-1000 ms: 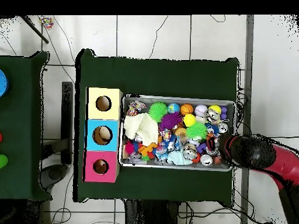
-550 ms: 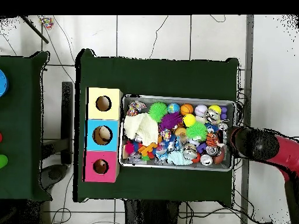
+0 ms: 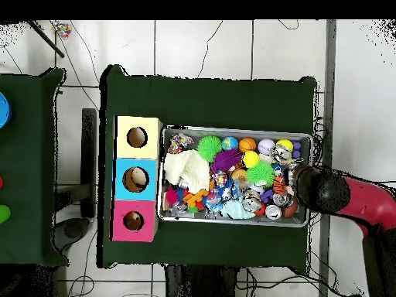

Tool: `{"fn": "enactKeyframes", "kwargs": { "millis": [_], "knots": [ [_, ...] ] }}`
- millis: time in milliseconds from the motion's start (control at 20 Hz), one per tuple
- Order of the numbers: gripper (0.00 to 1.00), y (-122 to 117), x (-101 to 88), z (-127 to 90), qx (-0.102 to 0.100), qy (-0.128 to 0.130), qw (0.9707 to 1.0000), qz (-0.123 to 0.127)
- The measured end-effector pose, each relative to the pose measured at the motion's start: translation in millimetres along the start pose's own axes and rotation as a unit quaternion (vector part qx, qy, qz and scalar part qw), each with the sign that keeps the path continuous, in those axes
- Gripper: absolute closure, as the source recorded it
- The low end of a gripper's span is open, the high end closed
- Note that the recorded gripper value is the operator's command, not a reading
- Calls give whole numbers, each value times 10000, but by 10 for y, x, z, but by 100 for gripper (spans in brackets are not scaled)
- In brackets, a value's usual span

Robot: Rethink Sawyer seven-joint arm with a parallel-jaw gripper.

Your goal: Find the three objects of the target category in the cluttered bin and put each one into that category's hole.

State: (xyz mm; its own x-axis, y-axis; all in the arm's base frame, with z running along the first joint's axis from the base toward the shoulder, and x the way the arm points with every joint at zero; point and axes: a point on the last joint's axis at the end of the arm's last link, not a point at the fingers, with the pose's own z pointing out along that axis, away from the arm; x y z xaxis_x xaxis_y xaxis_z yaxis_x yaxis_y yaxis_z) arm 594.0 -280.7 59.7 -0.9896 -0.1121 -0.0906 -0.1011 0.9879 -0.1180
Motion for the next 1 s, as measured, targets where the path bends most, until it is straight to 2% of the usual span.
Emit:
{"fn": "enactKeyframes", "kwargs": {
  "millis": [150, 400, 550, 700, 1000],
  "knots": [
    [0, 209, -42, 4, 172, -153, 9997, -65],
    [0, 518, -77, -45, 268, -319, 9990, -136],
    [0, 665, -56, -59, 204, -368, 9990, -155],
    [0, 788, 51, -34, 76, -313, 9994, -116],
    [0, 854, 314, 82, -170, -117, 9998, 69]
  ]
}}
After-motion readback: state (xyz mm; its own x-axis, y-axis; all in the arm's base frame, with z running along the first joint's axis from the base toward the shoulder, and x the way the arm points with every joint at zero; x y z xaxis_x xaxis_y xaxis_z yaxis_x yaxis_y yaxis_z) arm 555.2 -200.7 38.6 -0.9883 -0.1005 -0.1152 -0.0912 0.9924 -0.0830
